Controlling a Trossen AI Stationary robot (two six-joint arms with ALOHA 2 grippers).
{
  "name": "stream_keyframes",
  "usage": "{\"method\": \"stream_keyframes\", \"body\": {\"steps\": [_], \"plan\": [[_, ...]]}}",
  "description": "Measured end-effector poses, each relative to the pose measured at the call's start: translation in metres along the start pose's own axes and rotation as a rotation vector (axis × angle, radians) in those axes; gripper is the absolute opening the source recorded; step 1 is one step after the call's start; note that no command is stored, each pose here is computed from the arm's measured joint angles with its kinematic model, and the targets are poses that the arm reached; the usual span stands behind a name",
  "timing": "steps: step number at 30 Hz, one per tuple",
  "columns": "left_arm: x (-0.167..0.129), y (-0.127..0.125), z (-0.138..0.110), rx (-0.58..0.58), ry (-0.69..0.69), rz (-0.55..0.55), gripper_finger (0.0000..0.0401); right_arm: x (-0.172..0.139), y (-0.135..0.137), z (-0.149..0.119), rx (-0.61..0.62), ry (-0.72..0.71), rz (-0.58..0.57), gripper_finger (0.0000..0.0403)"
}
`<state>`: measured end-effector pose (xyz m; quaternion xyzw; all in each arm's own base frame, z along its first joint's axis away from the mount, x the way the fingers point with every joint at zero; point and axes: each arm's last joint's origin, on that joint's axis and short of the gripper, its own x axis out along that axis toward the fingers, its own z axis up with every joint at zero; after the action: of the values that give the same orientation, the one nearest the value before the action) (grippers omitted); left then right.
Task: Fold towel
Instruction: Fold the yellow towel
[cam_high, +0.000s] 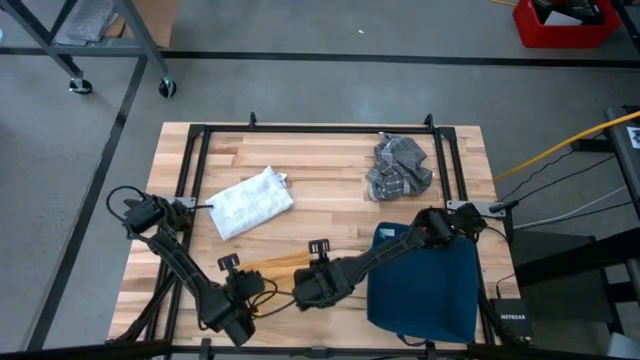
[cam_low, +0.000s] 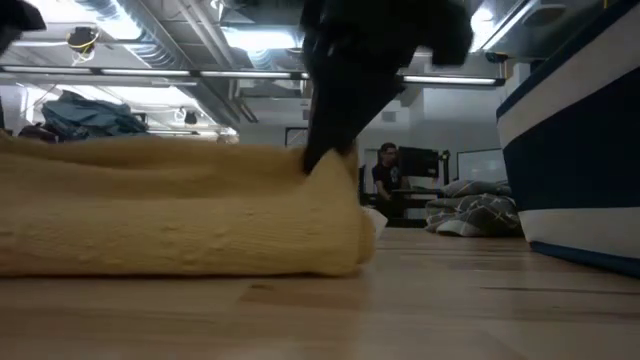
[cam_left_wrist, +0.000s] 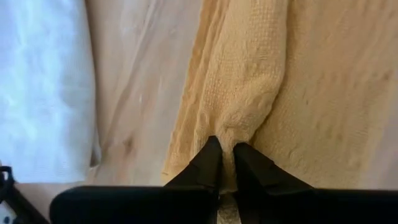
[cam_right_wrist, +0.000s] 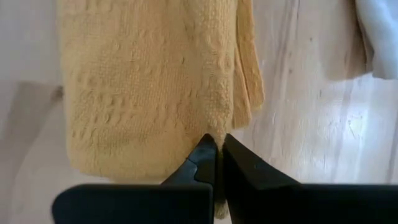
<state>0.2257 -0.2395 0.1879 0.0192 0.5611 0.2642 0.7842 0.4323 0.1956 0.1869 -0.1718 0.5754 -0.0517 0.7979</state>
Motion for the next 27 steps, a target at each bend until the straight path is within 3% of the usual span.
{"method": "stream_keyframes", "body": {"steps": [4,8,16,23,27], "plan": [[0.009,0.003,-0.001,0.024,0.043,0.019,0.0037,0.011,-0.009,0.002,0.031,0.009,0.067,0.0017],[0.012,0.006,-0.002,0.04,0.063,0.038,0.0079,0.016,-0.019,0.003,0.055,0.032,0.125,0.0029],[0.013,0.014,-0.003,-0.02,0.097,0.114,0.016,0.022,-0.034,0.004,0.117,0.058,0.129,0.0133],[0.009,0.036,-0.006,-0.111,0.121,0.335,0.0162,0.026,-0.043,0.004,0.134,0.069,0.1,0.0215],[0.008,0.037,-0.005,-0.108,0.116,0.323,0.0148,0.025,-0.049,0.003,0.165,0.088,0.061,0.0224]]}}
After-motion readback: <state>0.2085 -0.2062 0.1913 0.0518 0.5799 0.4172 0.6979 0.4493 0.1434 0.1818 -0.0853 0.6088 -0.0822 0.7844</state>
